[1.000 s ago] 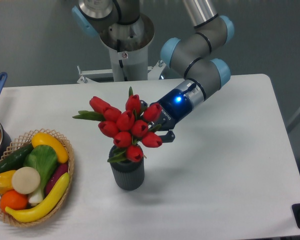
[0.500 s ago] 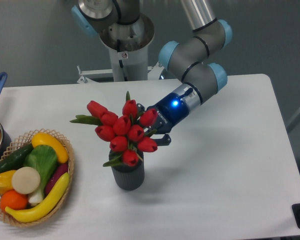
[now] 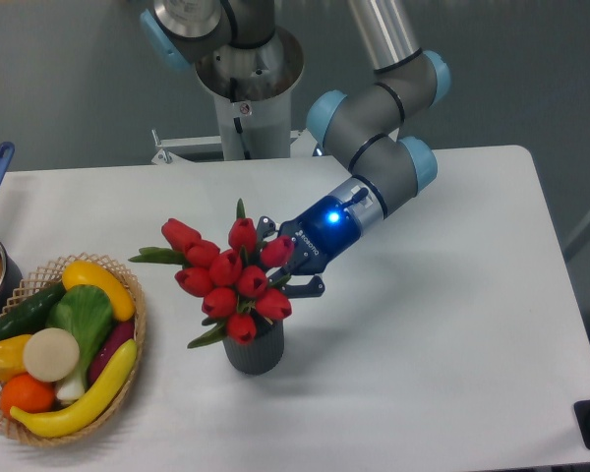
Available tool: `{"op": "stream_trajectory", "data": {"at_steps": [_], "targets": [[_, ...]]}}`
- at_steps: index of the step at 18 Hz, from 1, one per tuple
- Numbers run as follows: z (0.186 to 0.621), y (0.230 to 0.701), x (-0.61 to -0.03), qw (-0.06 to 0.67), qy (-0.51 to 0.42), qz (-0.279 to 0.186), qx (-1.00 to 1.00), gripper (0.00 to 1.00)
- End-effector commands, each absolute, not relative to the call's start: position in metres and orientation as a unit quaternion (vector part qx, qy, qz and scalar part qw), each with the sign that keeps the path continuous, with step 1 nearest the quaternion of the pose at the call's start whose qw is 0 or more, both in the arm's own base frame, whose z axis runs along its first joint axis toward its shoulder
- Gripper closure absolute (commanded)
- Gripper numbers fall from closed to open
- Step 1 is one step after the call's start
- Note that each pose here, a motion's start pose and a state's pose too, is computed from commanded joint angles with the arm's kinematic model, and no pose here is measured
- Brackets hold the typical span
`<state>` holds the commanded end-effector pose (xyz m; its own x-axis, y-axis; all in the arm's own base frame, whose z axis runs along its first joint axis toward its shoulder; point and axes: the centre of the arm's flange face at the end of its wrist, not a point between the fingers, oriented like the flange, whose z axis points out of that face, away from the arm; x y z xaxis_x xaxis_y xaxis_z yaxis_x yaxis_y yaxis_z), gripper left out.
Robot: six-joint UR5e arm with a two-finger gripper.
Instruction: Insert the flowers into the vase
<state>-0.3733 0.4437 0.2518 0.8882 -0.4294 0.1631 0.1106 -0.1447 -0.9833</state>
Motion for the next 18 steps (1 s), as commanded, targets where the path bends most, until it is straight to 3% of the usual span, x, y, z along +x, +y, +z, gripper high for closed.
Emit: {"op": "stream_trajectory", "data": {"at_steps": [18], "targets": [[0.2483,0.439,-0.3804,0.648,0.114,-0.197,-0.727,0.54]]}}
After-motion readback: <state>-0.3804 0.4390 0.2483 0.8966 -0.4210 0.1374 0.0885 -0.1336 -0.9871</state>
